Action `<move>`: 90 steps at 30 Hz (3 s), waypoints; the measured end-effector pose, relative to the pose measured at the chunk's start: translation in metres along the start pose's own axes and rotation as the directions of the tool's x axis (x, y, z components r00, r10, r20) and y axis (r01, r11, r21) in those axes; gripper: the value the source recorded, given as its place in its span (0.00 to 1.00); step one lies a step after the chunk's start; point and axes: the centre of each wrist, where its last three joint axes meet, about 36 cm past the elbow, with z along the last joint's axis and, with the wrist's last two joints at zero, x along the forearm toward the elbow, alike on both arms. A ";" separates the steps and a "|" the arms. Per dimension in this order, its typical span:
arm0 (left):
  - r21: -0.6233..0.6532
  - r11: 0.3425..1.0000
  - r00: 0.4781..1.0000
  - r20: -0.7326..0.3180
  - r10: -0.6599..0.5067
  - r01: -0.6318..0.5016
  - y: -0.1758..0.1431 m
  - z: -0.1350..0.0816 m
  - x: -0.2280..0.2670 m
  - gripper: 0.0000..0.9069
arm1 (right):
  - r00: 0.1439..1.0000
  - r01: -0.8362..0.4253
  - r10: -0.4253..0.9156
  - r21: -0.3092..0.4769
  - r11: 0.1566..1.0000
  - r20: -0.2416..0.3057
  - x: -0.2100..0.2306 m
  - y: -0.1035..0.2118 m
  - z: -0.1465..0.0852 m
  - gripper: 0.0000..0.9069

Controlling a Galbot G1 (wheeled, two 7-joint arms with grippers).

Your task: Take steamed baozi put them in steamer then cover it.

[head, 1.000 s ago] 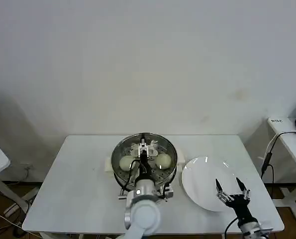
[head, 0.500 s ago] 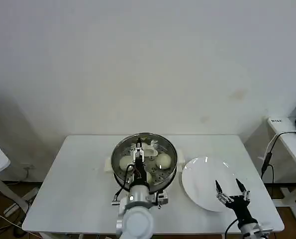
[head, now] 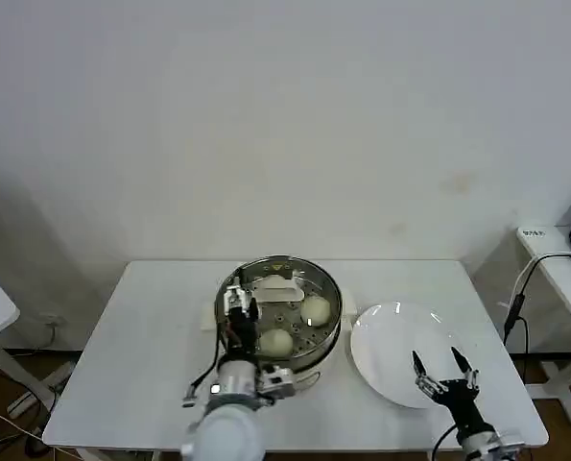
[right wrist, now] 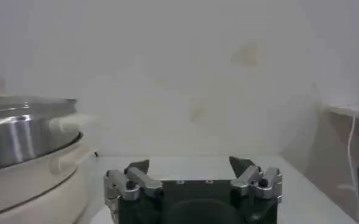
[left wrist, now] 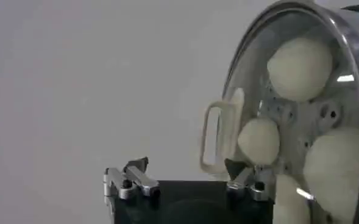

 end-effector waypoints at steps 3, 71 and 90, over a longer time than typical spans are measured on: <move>0.093 0.996 1.000 -0.002 0.009 -0.009 0.018 0.016 0.005 1.00 | 1.000 0.007 -0.007 0.001 1.000 -0.010 0.001 0.001 -0.002 1.00; 0.818 0.571 0.958 -0.103 0.268 -0.072 -0.021 0.195 0.101 1.00 | 0.984 0.096 -0.070 0.154 0.983 -0.165 -0.008 0.014 -0.040 1.00; 0.815 0.574 0.961 -0.098 0.258 -0.071 -0.015 0.194 0.104 1.00 | 0.978 0.141 -0.104 0.202 0.969 -0.181 -0.010 0.015 -0.045 1.00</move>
